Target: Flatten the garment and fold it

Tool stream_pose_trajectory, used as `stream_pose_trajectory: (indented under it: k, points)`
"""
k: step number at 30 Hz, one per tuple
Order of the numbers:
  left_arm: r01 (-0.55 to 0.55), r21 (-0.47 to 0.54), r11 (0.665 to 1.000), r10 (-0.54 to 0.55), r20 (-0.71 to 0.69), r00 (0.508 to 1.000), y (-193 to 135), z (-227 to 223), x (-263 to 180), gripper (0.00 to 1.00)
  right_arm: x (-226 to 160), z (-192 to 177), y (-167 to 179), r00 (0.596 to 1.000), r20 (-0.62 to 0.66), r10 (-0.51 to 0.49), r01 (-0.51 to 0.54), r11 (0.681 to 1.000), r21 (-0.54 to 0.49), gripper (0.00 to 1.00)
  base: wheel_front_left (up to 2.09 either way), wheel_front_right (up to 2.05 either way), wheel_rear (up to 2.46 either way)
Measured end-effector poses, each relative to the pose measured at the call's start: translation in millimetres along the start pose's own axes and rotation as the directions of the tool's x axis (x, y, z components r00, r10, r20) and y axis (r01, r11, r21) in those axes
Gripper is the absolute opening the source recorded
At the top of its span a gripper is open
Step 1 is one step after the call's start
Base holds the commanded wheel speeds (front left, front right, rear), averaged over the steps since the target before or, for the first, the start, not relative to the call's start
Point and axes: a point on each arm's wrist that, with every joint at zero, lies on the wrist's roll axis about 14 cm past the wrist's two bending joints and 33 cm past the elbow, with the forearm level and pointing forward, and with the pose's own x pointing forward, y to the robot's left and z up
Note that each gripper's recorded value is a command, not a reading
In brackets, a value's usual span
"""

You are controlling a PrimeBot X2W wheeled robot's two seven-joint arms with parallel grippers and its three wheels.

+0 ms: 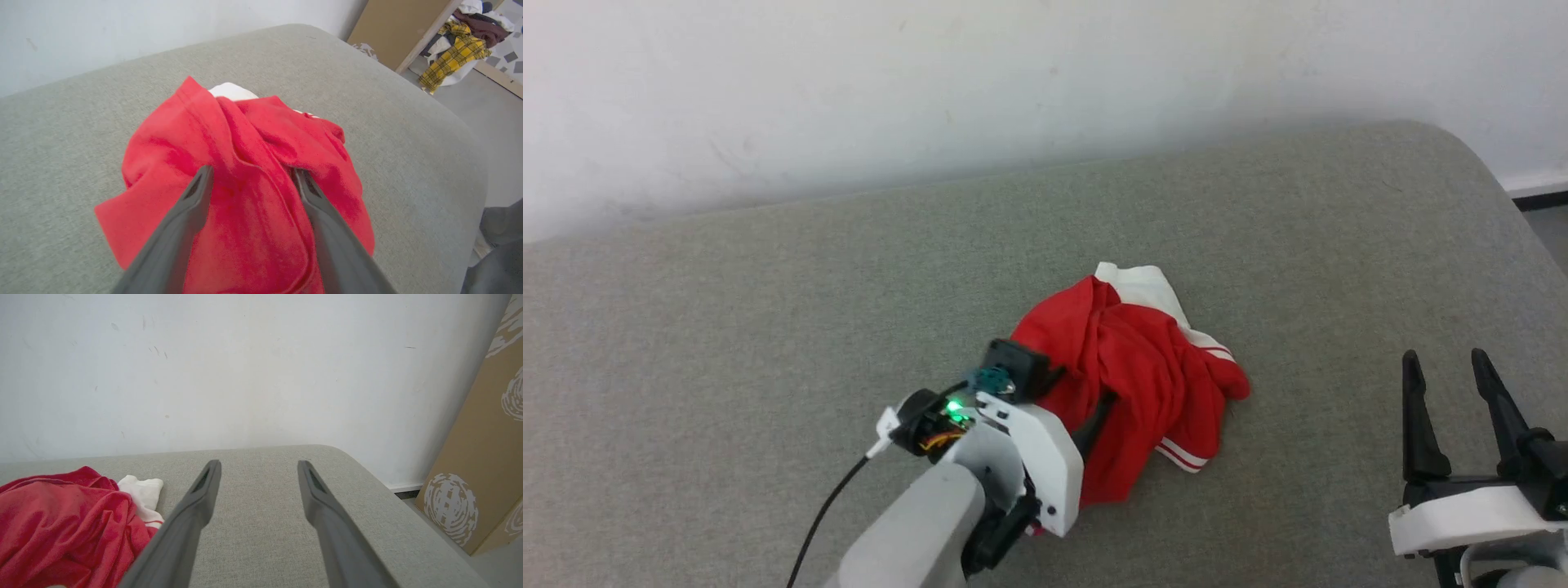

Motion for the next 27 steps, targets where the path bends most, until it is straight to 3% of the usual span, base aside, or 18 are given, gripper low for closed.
stream_pose_trajectory:
  k: [3,6,9,12,16,24,27]
  points:
    - [-0.058,-0.041,0.997,0.062,0.113,0.992,16,25,-8,1.00,2,3,6,1.000,0.012,0.017,-0.017,1.000,0.005,1.00,0.00,0.00,0.00]
    - [-0.129,-0.073,0.989,0.144,0.268,0.953,38,64,-25,1.00,3,7,11,0.999,0.023,0.033,-0.033,0.999,0.008,1.00,0.00,0.00,0.00]
    - [-0.239,-0.098,0.966,0.258,0.424,0.868,69,96,-59,1.00,1,9,14,0.999,0.031,0.045,-0.045,0.999,0.006,1.00,0.00,0.00,0.00]
    - [-0.379,-0.121,0.917,0.383,0.529,0.758,103,104,-103,1.00,-2,9,16,0.998,0.030,0.050,-0.050,0.999,0.007,1.00,0.00,0.00,0.00]
    - [-0.476,-0.201,0.856,0.502,0.540,0.676,123,79,-146,1.00,-7,1,15,0.999,0.004,0.049,-0.049,0.999,0.006,1.00,0.00,0.00,0.00]
    - [-0.625,-0.162,0.763,0.626,0.424,0.655,122,11,-188,1.00,-7,-13,20,0.997,-0.040,0.062,-0.062,0.998,0.016,1.00,0.00,0.00,0.00]
    - [-0.630,-0.179,0.756,0.640,0.402,0.654,117,1,-190,1.00,-6,-17,23,0.996,-0.051,0.072,-0.071,0.997,0.020,1.00,0.00,0.00,0.00]
